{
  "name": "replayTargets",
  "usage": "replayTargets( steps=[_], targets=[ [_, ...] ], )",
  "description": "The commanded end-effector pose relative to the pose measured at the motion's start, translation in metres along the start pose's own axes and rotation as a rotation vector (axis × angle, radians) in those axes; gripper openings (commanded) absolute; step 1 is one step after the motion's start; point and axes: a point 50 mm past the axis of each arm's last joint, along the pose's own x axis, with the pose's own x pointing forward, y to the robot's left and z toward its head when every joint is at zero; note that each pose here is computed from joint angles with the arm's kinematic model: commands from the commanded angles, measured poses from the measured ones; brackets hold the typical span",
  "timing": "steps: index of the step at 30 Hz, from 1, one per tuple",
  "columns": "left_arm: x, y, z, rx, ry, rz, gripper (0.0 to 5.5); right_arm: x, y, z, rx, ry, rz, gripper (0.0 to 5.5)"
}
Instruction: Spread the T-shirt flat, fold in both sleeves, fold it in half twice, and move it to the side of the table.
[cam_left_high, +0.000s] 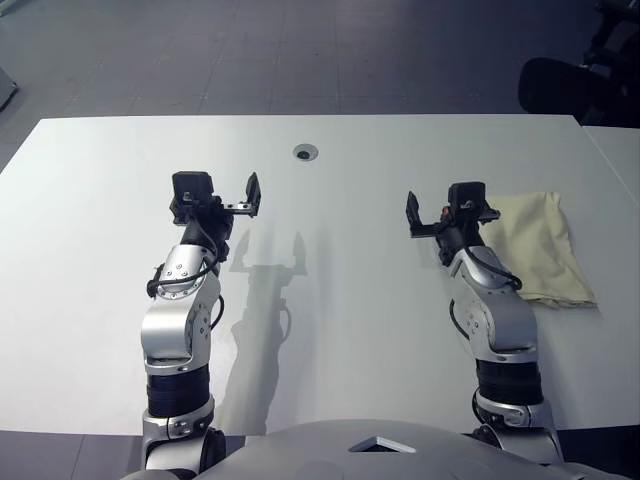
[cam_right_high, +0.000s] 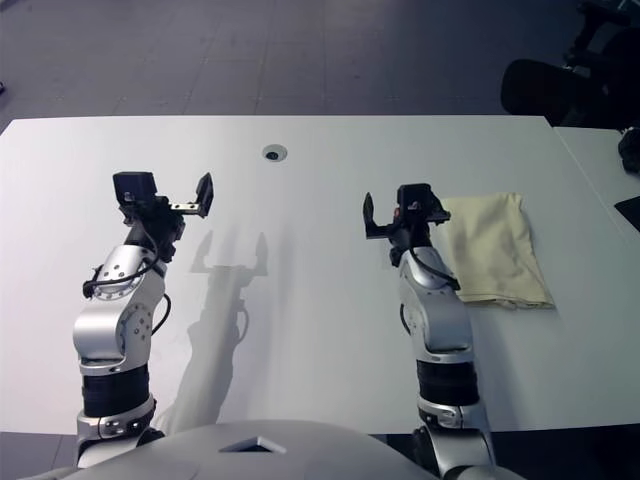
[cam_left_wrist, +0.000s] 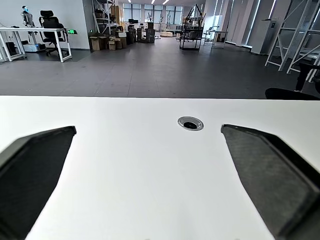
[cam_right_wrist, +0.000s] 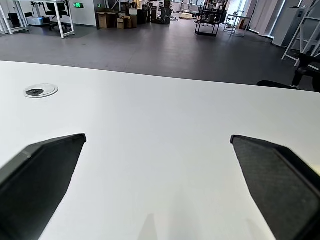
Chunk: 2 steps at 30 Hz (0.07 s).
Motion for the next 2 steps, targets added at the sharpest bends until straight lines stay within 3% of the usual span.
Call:
replayTargets(
  steps=[1, 2],
  targets=[
    [-0.0001, -0.001, 0.0002, -0.005, 0.001, 0.008, 5.4, 0.0029, 0.0003, 0.0016, 0.01, 0.003, -0.003, 5.38],
    [-0.0004, -0.0014, -0.0005, -0.008, 0.004, 0.008, 5.4, 0.0027, 0.0004, 0.0011, 0.011, 0.004, -0.004, 5.38]
  ],
)
